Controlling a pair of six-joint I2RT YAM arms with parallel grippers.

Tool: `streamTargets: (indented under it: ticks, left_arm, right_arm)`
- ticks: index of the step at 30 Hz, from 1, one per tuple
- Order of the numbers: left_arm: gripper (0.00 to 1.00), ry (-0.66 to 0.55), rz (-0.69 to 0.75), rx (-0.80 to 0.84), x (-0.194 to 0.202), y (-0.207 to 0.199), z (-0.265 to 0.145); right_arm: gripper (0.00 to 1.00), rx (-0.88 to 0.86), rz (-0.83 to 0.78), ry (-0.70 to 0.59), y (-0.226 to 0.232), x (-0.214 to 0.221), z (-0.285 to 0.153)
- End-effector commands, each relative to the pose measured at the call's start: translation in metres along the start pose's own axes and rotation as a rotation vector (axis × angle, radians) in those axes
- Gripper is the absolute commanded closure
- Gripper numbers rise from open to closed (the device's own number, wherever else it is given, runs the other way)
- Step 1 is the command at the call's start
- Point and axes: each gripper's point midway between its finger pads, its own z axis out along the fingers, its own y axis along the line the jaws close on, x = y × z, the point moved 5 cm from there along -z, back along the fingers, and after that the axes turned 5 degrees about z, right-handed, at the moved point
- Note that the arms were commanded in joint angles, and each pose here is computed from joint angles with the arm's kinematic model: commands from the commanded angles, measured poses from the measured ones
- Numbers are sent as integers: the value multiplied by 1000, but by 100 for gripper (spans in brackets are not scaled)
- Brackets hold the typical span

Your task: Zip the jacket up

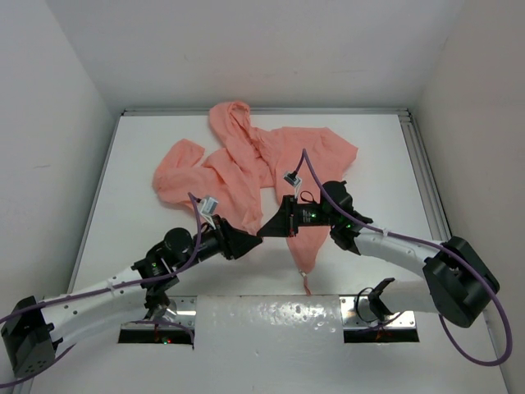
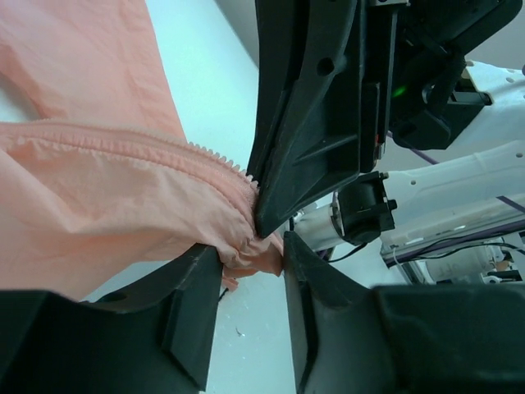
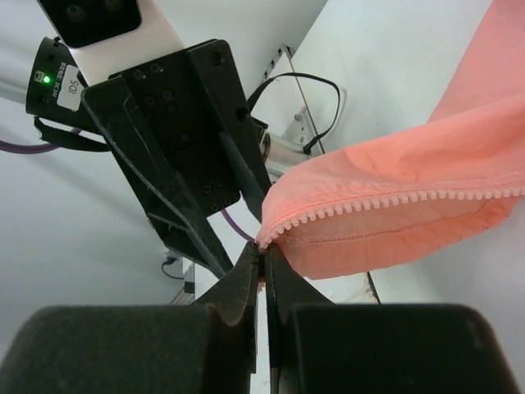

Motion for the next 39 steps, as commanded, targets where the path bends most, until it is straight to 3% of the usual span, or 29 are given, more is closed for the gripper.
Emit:
streamTargets:
  ticks: [1, 13, 16, 17, 24, 25, 26, 27, 28, 30, 33, 34, 35, 36, 37, 39]
  left_arm:
    - [68, -71, 20, 65, -18, -15, 3]
    - [83, -88, 19, 51, -20, -13, 3]
    - [93, -99, 19, 41, -21, -11, 3]
    - [100, -107, 18, 37, -22, -11, 3]
    - [100, -217, -29, -43, -32, 2, 0]
    - [100, -266, -49, -105, -33, 13, -1]
    - [100, -300, -70, -128, -36, 17, -3]
    - [100, -331, -73, -158, -40, 21, -4]
    - [100, -379, -80, -217, -44, 30, -5]
    - [100, -423, 1, -235, -51, 34, -5]
    - [100, -457, 83, -209, -60, 28, -2]
    - [100, -459, 106, -191, -62, 26, -2]
    - [100, -459, 135, -184, -62, 24, -2]
    - [100, -472, 143, -164, -64, 22, -3]
    - [100, -463, 160, -125, -63, 17, -3]
    - [100, -469, 207, -93, -68, 9, -4]
  right_arm:
    - [100, -46, -58, -16, 11, -6, 0]
    - [100, -32, -50, -8, 9, -5, 0]
    - [100, -26, -49, -8, 7, -4, 0]
    - [100, -24, -49, -12, 7, -5, 0]
    - [100, 33, -63, -41, 7, -16, 1]
    - [92, 57, -72, -44, 5, -17, 1]
    - [73, 78, -103, -74, 6, -22, 0]
    - [72, 98, -109, -83, 5, -22, -2]
    - [56, 125, -104, -87, 2, -21, -4]
    - [41, 196, -128, -114, -4, -19, -12]
    - [37, 285, -181, -148, -10, -17, -24]
    - [39, 363, -163, -162, -21, -13, -30]
    - [50, 395, -166, -175, -25, -11, -35]
    - [67, 414, -189, -196, -24, -10, -41]
    - [96, 486, -170, -202, -37, -2, -49]
    - [100, 531, -193, -216, -43, 4, -59]
